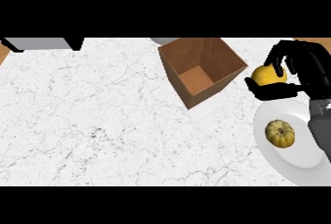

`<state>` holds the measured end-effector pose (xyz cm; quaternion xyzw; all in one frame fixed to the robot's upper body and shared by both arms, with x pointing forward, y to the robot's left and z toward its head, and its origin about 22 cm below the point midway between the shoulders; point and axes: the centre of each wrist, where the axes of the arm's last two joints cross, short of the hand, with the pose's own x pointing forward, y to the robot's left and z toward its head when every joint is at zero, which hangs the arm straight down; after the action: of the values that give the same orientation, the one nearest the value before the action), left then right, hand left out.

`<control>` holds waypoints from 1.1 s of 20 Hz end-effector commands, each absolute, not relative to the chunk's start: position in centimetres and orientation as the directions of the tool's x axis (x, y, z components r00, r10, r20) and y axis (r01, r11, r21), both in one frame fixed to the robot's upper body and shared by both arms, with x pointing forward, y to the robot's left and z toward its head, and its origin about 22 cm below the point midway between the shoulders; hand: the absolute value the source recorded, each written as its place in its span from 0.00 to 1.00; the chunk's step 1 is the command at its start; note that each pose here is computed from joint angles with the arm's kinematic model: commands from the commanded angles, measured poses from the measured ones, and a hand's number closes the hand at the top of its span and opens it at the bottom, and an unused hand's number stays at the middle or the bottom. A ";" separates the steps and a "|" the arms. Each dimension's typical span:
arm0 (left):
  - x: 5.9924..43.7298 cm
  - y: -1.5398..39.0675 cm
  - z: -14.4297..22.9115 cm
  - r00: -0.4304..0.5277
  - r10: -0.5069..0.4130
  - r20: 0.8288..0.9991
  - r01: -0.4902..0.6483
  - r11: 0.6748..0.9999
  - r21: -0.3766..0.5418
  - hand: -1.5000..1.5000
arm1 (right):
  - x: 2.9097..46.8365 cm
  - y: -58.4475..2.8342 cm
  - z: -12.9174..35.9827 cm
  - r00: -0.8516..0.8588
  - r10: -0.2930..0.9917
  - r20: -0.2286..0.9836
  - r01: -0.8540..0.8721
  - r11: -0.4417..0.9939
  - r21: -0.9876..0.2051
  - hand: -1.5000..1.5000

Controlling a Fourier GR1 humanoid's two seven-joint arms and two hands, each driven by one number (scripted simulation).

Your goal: Pick the lemon from the plate and place it in the cardboard box

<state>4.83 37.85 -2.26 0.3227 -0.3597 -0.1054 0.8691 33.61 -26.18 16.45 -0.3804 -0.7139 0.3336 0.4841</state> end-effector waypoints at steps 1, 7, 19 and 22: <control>14.5 36.3 2.4 0.333 -0.497 0.801 -0.235 0.779 0.581 0.50 | 34.7 -23.7 18.5 -0.229 0.835 0.500 0.224 0.545 -0.808 1.00; 15.5 35.7 3.1 0.289 -0.495 0.819 -0.231 0.794 0.562 0.50 | 36.3 -20.2 18.6 -0.184 0.779 0.599 0.155 0.625 -0.765 1.00; 16.1 35.8 2.8 0.277 -0.511 0.814 -0.217 0.792 0.571 0.50 | 39.9 -16.5 16.8 -0.027 0.807 0.590 0.151 0.587 -0.795 1.00; 16.5 35.3 3.2 0.267 -0.497 0.826 -0.207 0.807 0.553 0.50 | 40.6 -15.5 16.2 0.034 0.772 0.635 0.113 0.628 -0.770 0.00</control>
<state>7.07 37.70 -2.25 0.3091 -0.3898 -0.1327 0.8573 39.79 -16.43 17.16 -0.3484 -0.6623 0.2741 0.6040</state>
